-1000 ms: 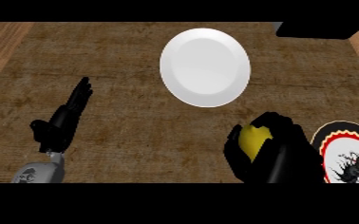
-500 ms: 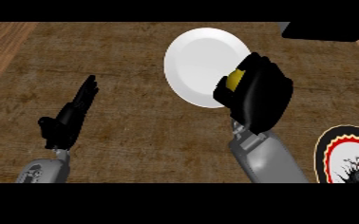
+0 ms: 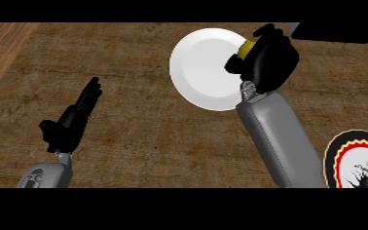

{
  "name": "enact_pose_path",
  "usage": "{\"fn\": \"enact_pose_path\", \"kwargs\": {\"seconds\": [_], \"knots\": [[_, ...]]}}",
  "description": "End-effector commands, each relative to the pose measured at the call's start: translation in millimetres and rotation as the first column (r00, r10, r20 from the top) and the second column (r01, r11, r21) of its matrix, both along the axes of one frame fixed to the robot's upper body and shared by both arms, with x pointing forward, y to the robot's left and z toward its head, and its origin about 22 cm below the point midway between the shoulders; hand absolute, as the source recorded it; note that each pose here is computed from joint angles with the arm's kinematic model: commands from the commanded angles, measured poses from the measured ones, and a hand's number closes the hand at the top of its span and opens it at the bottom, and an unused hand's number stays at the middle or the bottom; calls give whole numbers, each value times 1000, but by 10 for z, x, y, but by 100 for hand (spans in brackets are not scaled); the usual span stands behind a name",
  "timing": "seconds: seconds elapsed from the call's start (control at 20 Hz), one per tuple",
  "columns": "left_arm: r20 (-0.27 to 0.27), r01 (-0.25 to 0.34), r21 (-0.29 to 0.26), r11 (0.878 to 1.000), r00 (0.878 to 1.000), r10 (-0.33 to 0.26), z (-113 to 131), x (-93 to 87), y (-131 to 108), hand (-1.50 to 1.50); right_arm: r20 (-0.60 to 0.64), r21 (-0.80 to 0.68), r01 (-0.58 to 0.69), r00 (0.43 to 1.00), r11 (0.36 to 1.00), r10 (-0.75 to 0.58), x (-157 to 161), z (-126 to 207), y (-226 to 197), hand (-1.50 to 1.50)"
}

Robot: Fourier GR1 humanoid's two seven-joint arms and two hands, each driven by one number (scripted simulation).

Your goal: Pick the lemon from the plate and place it in the plate

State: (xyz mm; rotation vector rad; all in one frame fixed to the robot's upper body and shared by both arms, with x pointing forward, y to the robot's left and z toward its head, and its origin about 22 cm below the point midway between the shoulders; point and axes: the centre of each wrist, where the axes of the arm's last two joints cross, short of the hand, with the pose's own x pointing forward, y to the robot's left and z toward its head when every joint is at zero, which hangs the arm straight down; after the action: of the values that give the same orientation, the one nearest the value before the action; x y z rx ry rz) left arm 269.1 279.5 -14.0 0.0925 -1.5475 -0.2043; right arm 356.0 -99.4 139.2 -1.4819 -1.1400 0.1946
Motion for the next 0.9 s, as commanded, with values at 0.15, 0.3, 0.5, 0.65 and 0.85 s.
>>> {"fn": "enact_pose_path", "kwargs": {"seconds": [0.15,0.3,0.5,0.65,0.85], "knots": [[15,20,-3,1000,1000,-20,2,62,-34,0,22,288,185,980,940,-199,307,-20,-21,-150],[4,14,1,1000,1000,-14,-88,-18,-37,0,95,345,183,969,921,-228,330,-197,-197,-150],[-14,-10,6,1000,1000,10,-31,-6,51,0,312,387,112,918,915,-244,321,30,-207,-150],[-10,-6,12,1000,1000,6,-11,24,72,0,405,450,72,872,890,-276,279,-26,-283,-150],[-18,-36,3,999,999,36,-93,-78,23,0,478,531,5,824,848,-304,93,-226,-403,-150]]}}
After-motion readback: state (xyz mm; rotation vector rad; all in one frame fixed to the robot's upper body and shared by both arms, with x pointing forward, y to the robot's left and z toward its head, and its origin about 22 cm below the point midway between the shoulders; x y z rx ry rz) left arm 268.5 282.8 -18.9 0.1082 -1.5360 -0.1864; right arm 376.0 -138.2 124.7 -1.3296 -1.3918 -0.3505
